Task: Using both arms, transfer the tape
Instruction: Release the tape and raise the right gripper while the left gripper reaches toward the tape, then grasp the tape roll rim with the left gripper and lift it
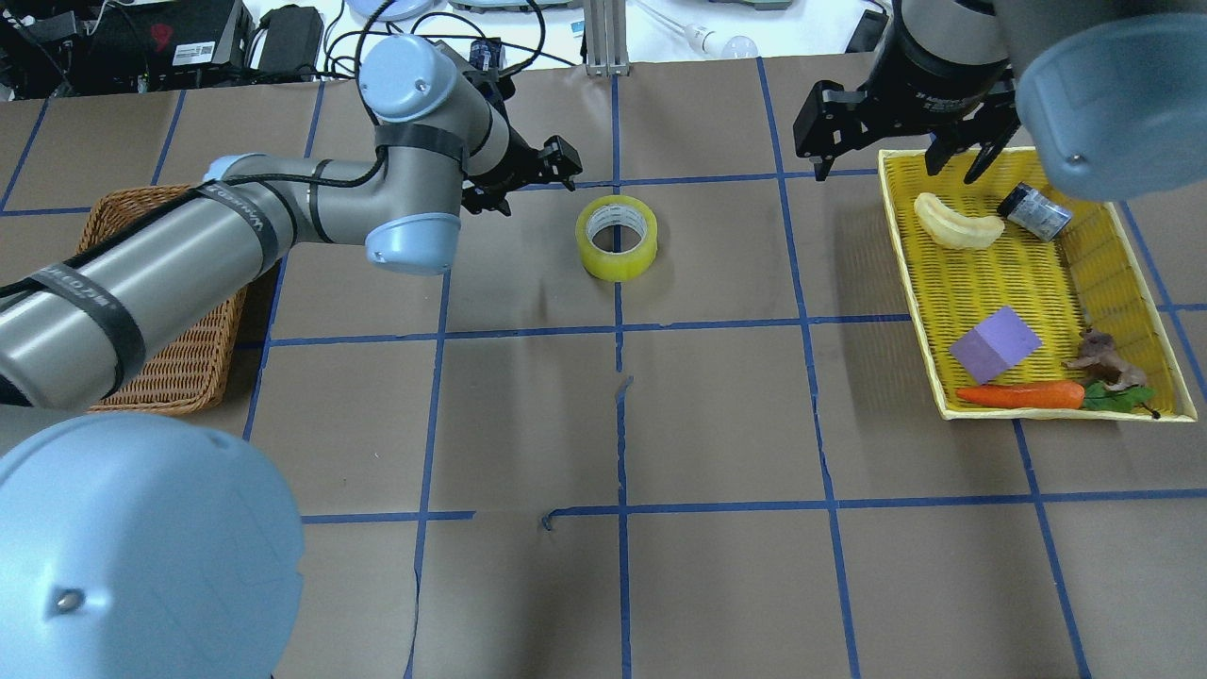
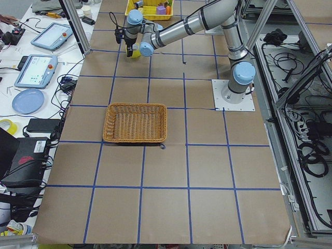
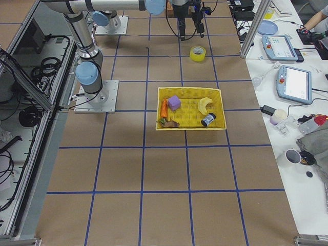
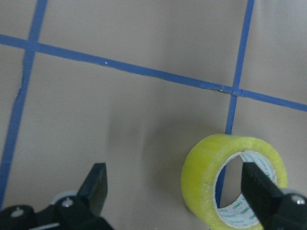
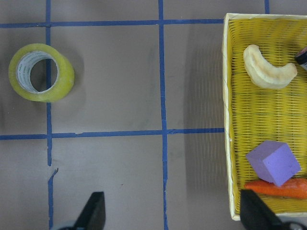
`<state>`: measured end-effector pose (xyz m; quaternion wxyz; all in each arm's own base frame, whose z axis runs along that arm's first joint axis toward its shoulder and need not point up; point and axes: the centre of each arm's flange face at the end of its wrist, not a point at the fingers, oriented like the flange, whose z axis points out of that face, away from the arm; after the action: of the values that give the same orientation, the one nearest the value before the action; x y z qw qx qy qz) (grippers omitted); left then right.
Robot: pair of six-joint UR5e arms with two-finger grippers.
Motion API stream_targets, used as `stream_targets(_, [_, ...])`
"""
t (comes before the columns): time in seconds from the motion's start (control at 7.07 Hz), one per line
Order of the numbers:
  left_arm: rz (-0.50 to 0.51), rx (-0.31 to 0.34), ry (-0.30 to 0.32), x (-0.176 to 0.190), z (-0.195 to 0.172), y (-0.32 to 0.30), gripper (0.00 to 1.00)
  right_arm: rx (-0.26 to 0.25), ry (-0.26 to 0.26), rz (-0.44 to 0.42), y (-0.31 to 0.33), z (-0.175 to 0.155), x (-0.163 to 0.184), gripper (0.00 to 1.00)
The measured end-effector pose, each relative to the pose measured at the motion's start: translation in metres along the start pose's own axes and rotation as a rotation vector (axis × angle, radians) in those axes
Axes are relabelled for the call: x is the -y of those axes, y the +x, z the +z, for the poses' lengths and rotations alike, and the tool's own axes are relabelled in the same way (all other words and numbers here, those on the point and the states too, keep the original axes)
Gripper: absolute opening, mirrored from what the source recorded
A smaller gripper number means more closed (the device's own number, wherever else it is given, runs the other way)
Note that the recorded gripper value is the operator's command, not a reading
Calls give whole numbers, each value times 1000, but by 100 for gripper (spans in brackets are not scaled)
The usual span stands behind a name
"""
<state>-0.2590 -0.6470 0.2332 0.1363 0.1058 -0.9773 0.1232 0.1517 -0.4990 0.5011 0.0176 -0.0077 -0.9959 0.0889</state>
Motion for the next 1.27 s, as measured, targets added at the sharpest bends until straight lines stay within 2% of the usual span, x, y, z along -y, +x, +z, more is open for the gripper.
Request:
stream_targets(0.28, [-10, 7, -47, -21, 40, 15, 85, -3, 8, 1, 1, 1, 1, 100])
stream_targets(0.42, [-18, 11, -67, -28, 54, 19, 24, -3, 7, 2, 1, 2, 1, 100])
stream_targets(0.57, [-22, 15, -78, -32, 61, 20, 0, -3, 5, 2, 2, 2, 1, 100])
stream_targets(0.99, [-1, 5, -75, -27, 55, 26, 0, -3, -26, 3, 3, -3, 3, 100])
stream_targets(1.27, [17, 7, -92, -16, 33, 36, 0, 3, -51, 3, 2, -5, 11, 100])
